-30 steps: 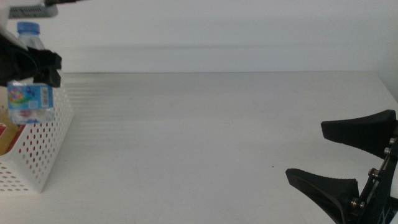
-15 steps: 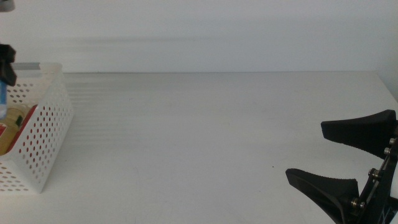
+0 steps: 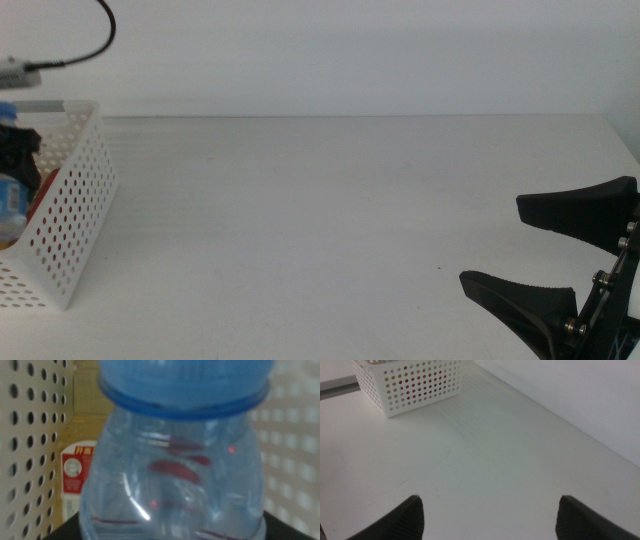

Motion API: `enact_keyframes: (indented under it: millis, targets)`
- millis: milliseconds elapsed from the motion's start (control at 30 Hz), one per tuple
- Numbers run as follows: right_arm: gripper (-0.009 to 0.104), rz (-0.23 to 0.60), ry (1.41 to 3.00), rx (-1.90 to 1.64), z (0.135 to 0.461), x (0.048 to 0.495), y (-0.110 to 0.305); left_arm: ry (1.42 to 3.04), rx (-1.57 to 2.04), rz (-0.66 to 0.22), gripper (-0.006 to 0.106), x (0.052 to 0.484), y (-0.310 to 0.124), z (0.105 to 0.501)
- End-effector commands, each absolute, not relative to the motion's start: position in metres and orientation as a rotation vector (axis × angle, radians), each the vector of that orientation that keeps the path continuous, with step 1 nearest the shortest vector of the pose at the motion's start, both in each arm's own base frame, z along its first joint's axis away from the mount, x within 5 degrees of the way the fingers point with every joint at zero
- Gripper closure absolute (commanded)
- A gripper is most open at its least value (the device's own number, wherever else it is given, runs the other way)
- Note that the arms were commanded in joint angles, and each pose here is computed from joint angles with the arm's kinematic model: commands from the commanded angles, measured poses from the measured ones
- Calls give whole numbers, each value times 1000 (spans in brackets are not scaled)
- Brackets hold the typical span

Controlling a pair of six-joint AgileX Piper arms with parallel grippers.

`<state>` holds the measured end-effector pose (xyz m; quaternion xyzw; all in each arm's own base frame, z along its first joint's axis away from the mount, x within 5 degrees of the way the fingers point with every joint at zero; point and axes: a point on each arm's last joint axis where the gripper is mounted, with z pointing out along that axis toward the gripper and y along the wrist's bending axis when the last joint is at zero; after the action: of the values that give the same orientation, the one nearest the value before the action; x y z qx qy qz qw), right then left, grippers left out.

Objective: Use arms to grab the bottles and put them into the dustbin to the left of the table.

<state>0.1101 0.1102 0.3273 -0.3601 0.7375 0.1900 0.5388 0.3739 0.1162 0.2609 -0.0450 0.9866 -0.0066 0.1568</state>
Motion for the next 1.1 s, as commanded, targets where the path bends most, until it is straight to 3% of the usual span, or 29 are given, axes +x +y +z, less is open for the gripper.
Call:
enact_keyframes:
  millis: [0,100,200,367,467,800,1067]
  targets:
    - [25,458,1654,-822,343,111,110,2717,-131,6,103,379,116,283]
    - [25,458,1654,-822,343,111,110,2737,-132,1,96,382,118,275]
    - [25,458,1654,-822,343,111,110,2736,-127,20,80,383,119,273]
    - [25,458,1654,-822,343,111,110,2729,-102,44,31,384,120,273]
    - [25,458,1654,-822,343,111,110,2729,-75,42,10,384,120,273]
    - [25,458,1654,-822,343,111,110,2636,-119,11,10,364,110,315]
    - [25,458,1654,-822,343,111,110,2450,24,-153,10,320,71,354]
